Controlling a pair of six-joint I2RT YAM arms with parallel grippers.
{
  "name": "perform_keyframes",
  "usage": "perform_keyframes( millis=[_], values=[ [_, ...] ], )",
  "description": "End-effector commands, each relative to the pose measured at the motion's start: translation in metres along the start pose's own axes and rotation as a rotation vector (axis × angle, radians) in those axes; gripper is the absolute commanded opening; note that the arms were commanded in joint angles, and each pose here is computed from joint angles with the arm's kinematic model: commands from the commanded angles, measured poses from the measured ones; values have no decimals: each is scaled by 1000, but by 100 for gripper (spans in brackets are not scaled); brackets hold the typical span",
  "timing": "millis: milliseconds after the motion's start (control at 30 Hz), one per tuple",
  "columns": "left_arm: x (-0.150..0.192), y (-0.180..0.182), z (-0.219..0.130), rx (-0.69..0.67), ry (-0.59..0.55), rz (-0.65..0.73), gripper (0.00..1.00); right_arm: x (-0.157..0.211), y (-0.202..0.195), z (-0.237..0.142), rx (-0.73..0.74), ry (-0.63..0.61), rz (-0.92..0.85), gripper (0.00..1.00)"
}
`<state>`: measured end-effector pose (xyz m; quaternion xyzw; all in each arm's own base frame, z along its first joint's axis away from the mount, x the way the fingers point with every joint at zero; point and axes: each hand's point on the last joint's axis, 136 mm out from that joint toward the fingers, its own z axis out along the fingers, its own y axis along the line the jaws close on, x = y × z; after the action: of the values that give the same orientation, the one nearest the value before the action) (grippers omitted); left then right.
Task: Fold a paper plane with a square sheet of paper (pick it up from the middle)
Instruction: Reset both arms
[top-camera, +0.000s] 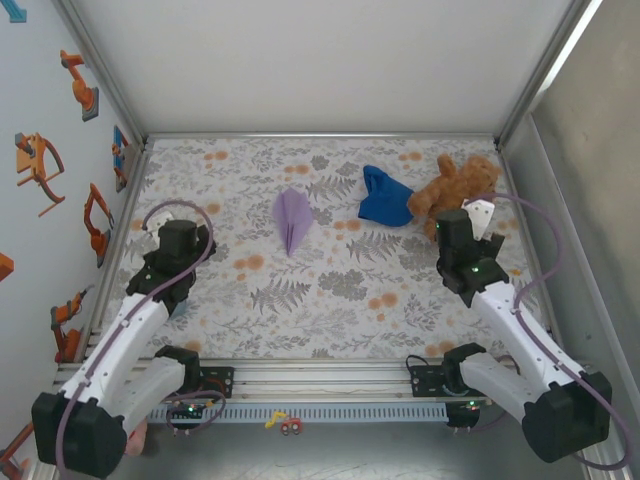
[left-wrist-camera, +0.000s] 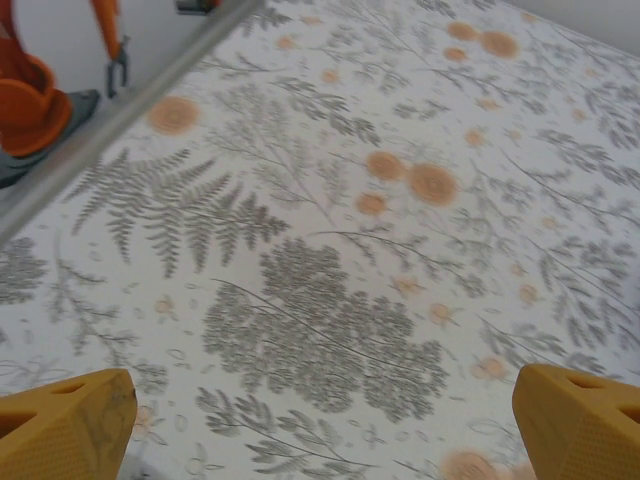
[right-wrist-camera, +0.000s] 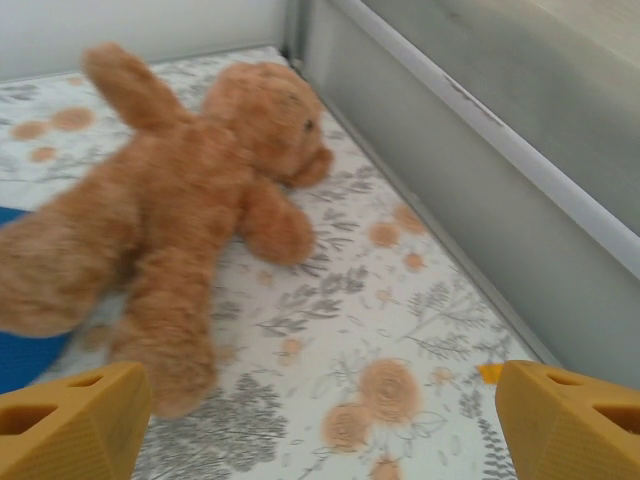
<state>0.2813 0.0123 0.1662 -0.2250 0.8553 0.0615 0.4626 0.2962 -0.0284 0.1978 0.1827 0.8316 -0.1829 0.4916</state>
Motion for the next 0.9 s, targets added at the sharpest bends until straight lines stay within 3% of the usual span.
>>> perform_keyframes(
  millis=[0, 167, 467, 733, 867],
  values=[
    [-22, 14, 2, -41, -131, -11, 96, -3, -19, 13, 89, -63, 74, 88],
    [-17, 14, 21, -38, -206, 75, 96, 19, -22, 39, 113, -100, 48, 88],
    [0, -17, 60, 134, -179, 208, 96, 41, 18, 65, -63, -157, -49, 88],
    [6, -38, 82, 308, -215, 220, 96, 38, 42, 77, -235, -207, -40, 88],
    [5, -44, 94, 325, -197, 231, 96, 36, 47, 82, -260, -206, -62, 88]
  ],
)
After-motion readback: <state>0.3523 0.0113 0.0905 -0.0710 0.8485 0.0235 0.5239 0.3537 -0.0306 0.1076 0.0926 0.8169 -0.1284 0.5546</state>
